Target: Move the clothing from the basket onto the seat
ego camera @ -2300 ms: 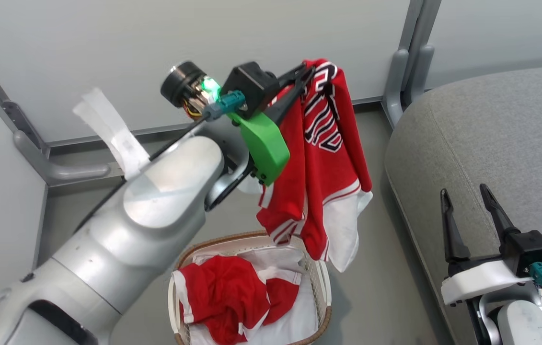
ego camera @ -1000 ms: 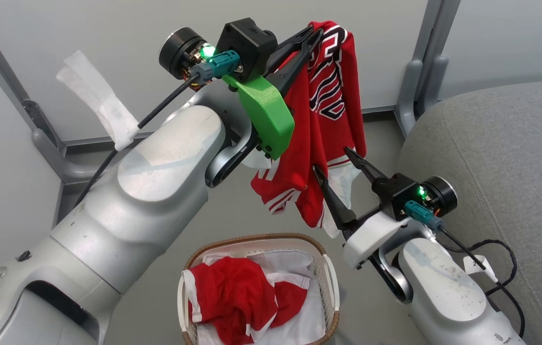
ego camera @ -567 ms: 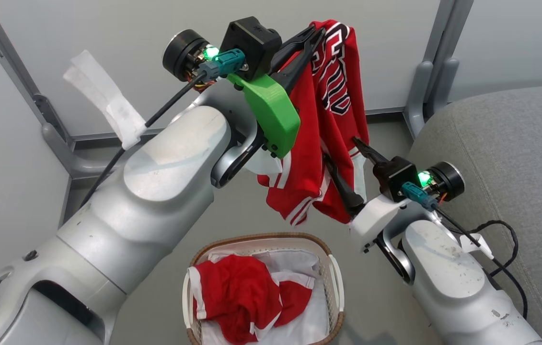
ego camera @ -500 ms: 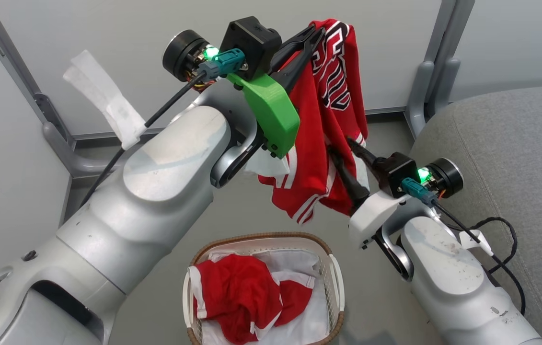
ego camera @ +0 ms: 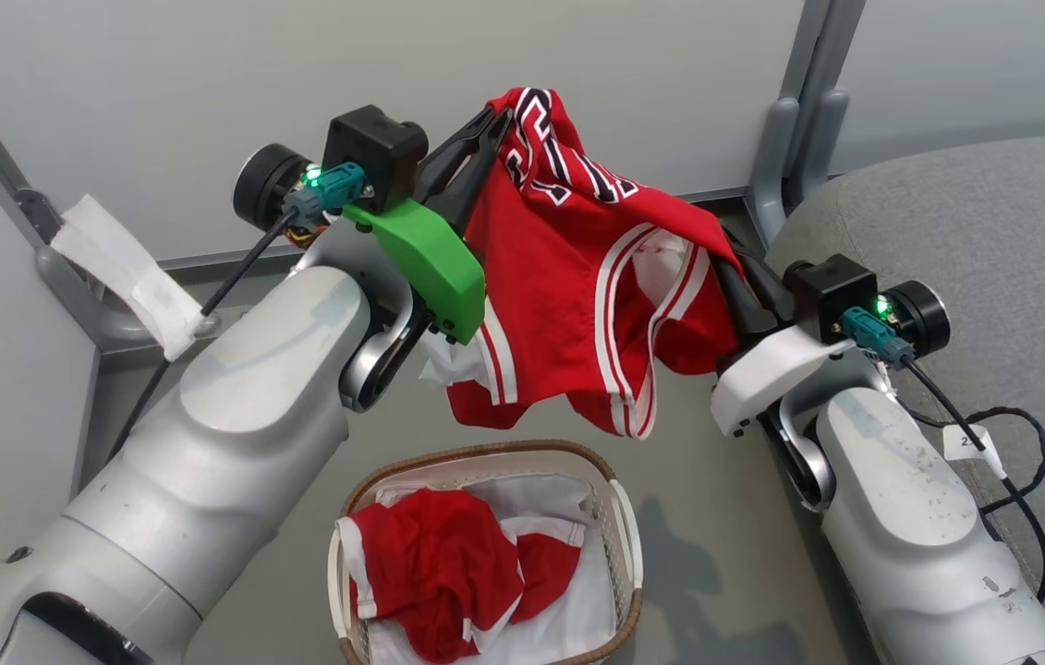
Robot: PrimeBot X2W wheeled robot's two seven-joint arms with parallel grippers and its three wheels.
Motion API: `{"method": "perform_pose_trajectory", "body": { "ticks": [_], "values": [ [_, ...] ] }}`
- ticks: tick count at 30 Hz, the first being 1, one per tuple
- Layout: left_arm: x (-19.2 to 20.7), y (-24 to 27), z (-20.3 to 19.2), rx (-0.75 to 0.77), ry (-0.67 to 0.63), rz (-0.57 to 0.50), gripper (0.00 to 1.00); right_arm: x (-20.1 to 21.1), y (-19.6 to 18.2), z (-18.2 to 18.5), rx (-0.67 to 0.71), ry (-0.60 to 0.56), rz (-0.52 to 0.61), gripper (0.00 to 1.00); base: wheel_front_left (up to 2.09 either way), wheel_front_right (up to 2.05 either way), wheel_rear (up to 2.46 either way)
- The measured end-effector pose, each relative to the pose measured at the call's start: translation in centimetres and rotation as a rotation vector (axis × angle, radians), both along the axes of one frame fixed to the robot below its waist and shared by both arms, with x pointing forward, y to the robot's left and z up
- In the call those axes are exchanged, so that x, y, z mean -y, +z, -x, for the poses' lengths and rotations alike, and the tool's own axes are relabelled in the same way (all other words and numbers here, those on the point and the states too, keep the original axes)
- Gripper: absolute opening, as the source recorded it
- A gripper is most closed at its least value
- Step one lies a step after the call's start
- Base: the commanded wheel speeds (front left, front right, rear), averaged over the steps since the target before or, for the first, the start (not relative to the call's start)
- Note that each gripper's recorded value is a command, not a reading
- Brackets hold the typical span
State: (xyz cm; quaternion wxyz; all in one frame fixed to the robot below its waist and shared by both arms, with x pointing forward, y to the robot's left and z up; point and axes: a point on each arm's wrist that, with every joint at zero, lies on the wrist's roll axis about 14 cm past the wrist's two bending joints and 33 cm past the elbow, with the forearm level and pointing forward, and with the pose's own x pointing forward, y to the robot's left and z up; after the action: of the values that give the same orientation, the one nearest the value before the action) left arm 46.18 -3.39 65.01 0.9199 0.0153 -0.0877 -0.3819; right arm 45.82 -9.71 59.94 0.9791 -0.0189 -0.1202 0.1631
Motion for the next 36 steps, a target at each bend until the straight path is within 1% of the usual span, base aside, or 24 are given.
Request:
{"method": "perform_pose_trajectory", "body": {
  "ticks": [1,2,7,11,16,25,30,36],
  "values": [
    [0.0,-0.4,0.0,-0.008,0.001,0.008,0.98,0.5,0.2,-0.1,0.006,-0.013,-0.004,0.00,0.00,0.00,0.00],
    [0.1,-0.9,0.0,-0.016,0.000,0.013,1.00,1.0,0.3,-0.1,0.011,-0.028,-0.002,0.00,0.00,0.00,0.00],
    [0.8,-3.2,0.4,-0.051,-0.010,0.032,1.00,3.8,0.8,-0.2,0.030,-0.105,0.004,0.00,0.00,0.00,0.00],
    [2.1,-5.8,1.4,-0.109,-0.045,0.041,1.00,6.7,1.6,0.0,0.054,-0.186,0.010,0.00,0.00,0.00,0.00],
    [4.4,-7.0,2.7,-0.127,-0.109,0.058,1.00,11.1,2.2,0.8,0.078,-0.306,0.007,0.00,0.00,0.00,0.00],
    [10.3,-10.1,6.8,-0.184,-0.310,0.043,1.00,18.5,2.1,4.5,0.094,-0.517,0.021,0.00,0.00,0.00,0.00],
    [13.2,-11.2,8.4,-0.213,-0.406,0.035,1.00,21.0,2.3,6.6,0.102,-0.587,0.031,0.00,0.00,0.00,0.00],
    [16.6,-12.5,10.0,-0.253,-0.515,0.027,1.00,24.0,1.6,9.4,0.082,-0.681,0.034,0.00,0.00,0.00,0.00]
  ]
}}
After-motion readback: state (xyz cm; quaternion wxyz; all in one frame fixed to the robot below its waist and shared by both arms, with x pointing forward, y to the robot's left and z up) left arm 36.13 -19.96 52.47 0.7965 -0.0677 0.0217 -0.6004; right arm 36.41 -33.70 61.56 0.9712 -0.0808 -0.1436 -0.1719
